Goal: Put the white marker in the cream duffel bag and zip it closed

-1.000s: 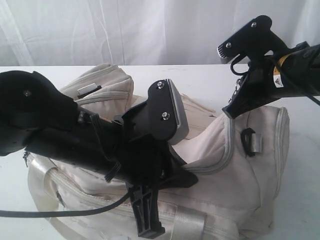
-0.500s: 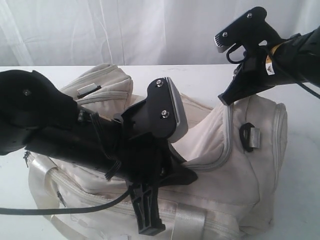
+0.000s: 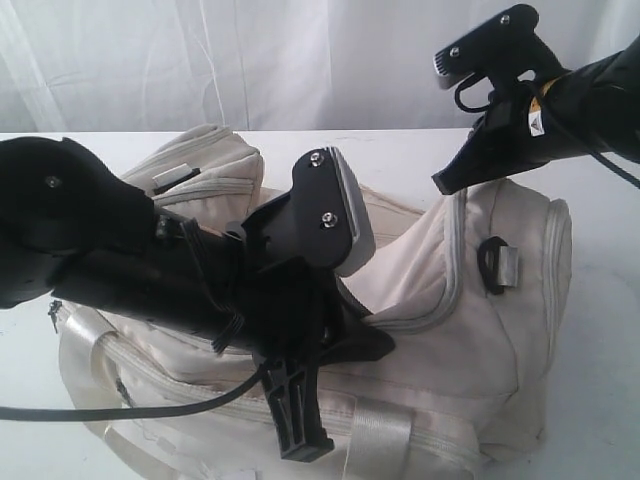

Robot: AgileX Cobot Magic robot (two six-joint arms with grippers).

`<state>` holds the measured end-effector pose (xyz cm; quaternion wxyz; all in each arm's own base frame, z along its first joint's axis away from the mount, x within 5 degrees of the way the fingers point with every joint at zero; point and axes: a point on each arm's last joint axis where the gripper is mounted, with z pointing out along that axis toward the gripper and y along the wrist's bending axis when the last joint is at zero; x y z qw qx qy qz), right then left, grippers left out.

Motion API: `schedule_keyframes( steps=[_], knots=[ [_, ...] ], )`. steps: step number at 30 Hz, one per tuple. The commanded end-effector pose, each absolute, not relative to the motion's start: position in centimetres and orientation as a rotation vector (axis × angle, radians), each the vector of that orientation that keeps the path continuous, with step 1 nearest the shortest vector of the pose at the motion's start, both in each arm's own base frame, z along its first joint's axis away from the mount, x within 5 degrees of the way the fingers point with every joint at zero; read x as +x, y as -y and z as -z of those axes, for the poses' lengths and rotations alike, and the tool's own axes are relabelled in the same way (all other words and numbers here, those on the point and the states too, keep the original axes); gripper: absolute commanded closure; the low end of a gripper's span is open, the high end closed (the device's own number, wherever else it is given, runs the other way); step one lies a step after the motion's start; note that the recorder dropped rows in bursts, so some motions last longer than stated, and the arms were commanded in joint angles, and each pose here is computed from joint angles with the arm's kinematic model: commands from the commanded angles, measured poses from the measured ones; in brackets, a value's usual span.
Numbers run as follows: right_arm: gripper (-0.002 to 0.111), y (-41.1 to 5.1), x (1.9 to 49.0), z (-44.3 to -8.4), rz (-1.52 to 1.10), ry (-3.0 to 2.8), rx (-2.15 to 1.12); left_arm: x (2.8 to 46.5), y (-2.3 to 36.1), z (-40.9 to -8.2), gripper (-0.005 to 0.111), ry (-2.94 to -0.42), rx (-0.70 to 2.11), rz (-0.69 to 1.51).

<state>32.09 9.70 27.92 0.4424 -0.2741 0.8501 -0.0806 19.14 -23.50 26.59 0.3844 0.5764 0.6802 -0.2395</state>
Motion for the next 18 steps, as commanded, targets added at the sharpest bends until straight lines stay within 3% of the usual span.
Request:
schedule_keyframes(
  steps=[1, 6, 8, 18],
  knots=[
    [0.098, -9.4, 32.3, -29.1, 0.163, -2.076, -0.639, 17.9, 23.6, -26.1, 0.107, -1.744, 1.559, 0.710],
    [0.069, -9.4, 31.3, -29.6, 0.069, -2.133, -0.557, 18.0, 23.6, -26.1, 0.107, -1.743, 1.551, 0.697],
    [0.063, -9.4, 30.8, -29.6, 0.043, -2.160, -0.574, 18.1, 23.6, -26.1, 0.107, -1.743, 1.544, 0.689],
    [0.062, -9.4, 27.8, -32.8, -0.100, -2.134, -0.562, 18.8, 23.6, -26.3, 0.107, -1.741, 1.486, 0.623]
  ],
)
